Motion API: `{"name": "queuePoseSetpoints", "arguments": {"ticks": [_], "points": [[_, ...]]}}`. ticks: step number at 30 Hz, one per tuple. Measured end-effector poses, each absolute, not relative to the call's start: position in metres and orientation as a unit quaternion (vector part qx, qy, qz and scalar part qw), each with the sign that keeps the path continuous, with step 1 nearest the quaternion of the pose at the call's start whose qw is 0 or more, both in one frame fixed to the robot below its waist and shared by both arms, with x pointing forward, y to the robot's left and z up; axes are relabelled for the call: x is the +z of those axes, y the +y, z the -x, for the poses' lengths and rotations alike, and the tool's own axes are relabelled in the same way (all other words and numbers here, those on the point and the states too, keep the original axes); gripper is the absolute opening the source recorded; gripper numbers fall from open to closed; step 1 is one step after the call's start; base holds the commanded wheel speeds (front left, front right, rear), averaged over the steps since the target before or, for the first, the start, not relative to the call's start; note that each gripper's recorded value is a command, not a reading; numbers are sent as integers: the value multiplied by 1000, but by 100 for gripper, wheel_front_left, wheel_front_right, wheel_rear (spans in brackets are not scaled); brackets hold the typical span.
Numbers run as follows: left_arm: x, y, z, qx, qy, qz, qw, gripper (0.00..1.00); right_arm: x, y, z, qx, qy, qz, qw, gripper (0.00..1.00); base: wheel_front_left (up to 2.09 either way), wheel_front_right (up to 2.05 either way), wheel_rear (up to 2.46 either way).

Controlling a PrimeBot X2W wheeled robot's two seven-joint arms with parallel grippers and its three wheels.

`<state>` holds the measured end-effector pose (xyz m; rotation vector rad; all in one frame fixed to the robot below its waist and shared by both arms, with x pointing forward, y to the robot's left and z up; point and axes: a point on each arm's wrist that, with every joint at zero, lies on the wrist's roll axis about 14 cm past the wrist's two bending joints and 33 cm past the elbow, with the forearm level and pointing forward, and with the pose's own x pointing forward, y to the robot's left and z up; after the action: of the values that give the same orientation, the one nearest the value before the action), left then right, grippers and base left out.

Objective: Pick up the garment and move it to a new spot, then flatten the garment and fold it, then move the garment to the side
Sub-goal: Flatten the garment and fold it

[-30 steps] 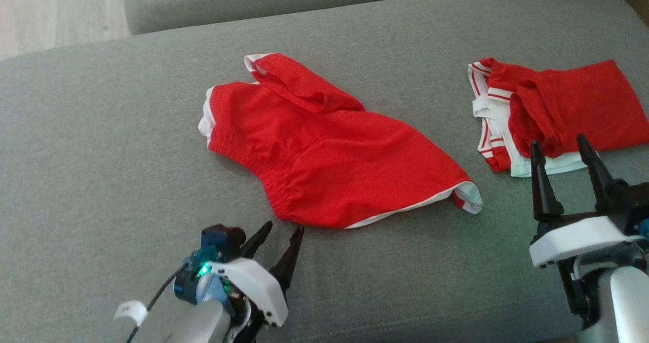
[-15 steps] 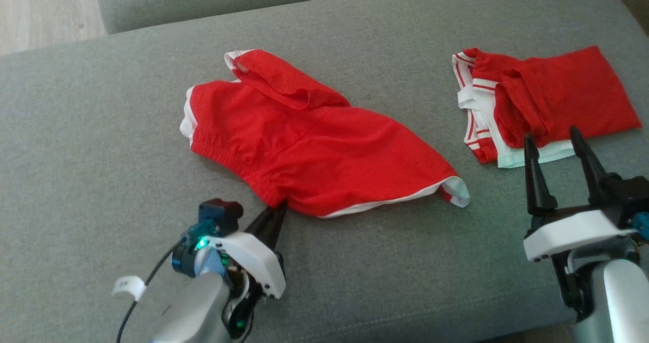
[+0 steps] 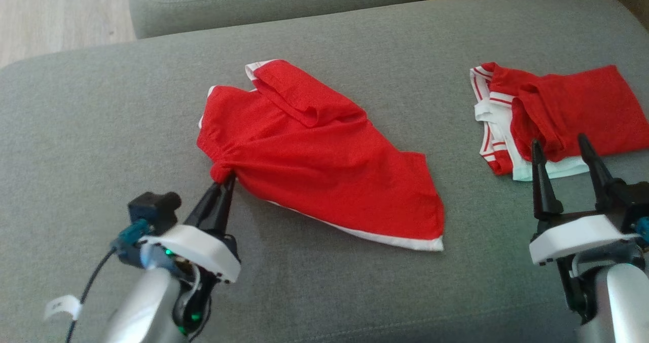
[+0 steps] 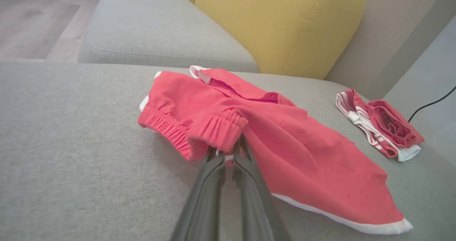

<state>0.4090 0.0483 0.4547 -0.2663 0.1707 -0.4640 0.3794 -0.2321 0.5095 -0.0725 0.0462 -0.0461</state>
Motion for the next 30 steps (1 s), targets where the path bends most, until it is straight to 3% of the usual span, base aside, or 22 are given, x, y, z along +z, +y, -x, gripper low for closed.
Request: {"name": "queuePoseSetpoints", "arguments": {"ticks": [7, 13, 20, 30], "points": [[475, 58, -416, -243, 70, 96, 963, 0, 504, -225, -383, -16, 27, 34, 999, 100, 0, 0, 0], [470, 52, -436, -282, 106, 12, 953, 0, 491, -218, -386, -10, 45, 31, 998, 100, 0, 0, 0], [455, 30, -474, -336, 153, -77, 926, 0, 489, -222, -395, -14, 42, 38, 998, 100, 0, 0, 0], [400, 5, -470, -390, 253, -131, 875, 0, 480, -228, -393, -23, 52, 41, 998, 100, 0, 0, 0]]}}
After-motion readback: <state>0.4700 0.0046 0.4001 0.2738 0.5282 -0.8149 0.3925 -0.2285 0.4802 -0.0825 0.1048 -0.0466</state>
